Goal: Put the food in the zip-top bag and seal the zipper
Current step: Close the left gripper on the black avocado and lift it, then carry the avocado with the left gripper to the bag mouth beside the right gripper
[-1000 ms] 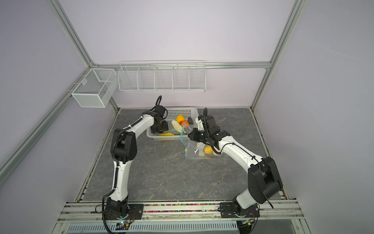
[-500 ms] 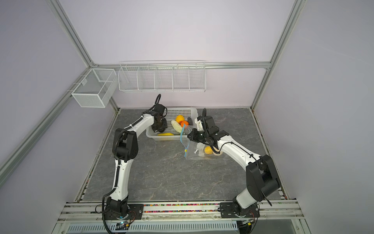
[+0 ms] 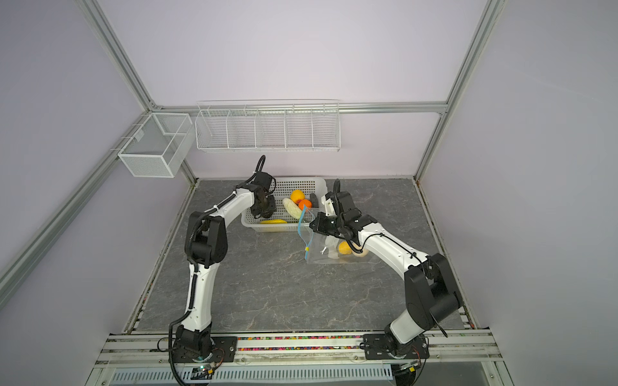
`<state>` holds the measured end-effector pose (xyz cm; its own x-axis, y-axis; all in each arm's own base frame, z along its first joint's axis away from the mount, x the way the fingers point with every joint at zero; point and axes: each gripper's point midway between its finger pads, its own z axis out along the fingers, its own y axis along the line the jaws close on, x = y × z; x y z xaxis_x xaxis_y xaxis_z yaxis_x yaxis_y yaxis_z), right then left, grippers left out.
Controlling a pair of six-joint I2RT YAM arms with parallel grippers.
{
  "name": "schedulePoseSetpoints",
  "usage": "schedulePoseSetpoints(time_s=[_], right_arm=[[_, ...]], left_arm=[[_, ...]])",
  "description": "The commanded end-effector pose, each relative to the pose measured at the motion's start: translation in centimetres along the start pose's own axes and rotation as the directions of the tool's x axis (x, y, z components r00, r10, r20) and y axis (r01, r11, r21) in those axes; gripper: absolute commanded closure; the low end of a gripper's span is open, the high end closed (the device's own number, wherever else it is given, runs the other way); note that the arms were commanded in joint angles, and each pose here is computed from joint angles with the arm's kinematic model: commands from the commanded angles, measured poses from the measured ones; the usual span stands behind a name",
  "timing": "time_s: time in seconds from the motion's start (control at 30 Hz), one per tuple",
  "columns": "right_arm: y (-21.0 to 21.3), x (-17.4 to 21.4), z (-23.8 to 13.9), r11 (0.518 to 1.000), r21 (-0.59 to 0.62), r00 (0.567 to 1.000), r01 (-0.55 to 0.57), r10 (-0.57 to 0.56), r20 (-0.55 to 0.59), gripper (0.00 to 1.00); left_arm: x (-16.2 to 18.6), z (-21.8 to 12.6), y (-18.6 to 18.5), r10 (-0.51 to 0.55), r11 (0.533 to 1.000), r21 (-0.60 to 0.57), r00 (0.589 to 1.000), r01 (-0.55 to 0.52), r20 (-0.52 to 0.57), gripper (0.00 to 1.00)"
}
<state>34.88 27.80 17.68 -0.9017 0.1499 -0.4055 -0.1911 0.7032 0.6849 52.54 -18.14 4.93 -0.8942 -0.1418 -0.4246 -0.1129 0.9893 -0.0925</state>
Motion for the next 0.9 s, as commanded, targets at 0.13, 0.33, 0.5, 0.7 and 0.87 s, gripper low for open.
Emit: schedulePoseSetpoints(time_s=[0.13, 0.33, 0.5, 0.7, 0.87], right_arm=[[0.7, -0.8, -0.4, 1.0, -0.015, 1.0, 0.009, -0.008, 0.02, 0.94], [0.3, -0.9, -0.3, 1.0, 0.002, 1.0, 0.012, -0.012, 0.025, 0.93], [0.5, -1.2, -0.5, 1.0, -0.002, 0.999, 0.018, -0.018, 0.038, 0.93], [0.6, -1.3, -1.0, 1.0, -0.001, 0.998, 0.021, -0.021, 0.055, 0.93], [0.8, -1.2, -1.2, 1.0, -0.006, 0.998, 0.019, -0.019, 0.059, 0.93]], left_arm=[[-0.6, -3.9, -0.1, -0.021, 0.999, 0.045, 0.999, 0.02, 0.025, 0.49], [-1.4, -6.6, -0.7, -0.049, 0.994, 0.099, 0.997, 0.042, 0.06, 0.5], [-1.5, -9.0, -1.6, -0.08, 0.984, 0.167, 0.993, 0.065, 0.085, 0.51], [-0.4, -12.5, -2.9, -0.095, 0.967, 0.244, 0.99, 0.068, 0.104, 0.52], [1.4, -16.1, -5.5, -0.087, 0.932, 0.359, 0.99, 0.043, 0.107, 0.52]])
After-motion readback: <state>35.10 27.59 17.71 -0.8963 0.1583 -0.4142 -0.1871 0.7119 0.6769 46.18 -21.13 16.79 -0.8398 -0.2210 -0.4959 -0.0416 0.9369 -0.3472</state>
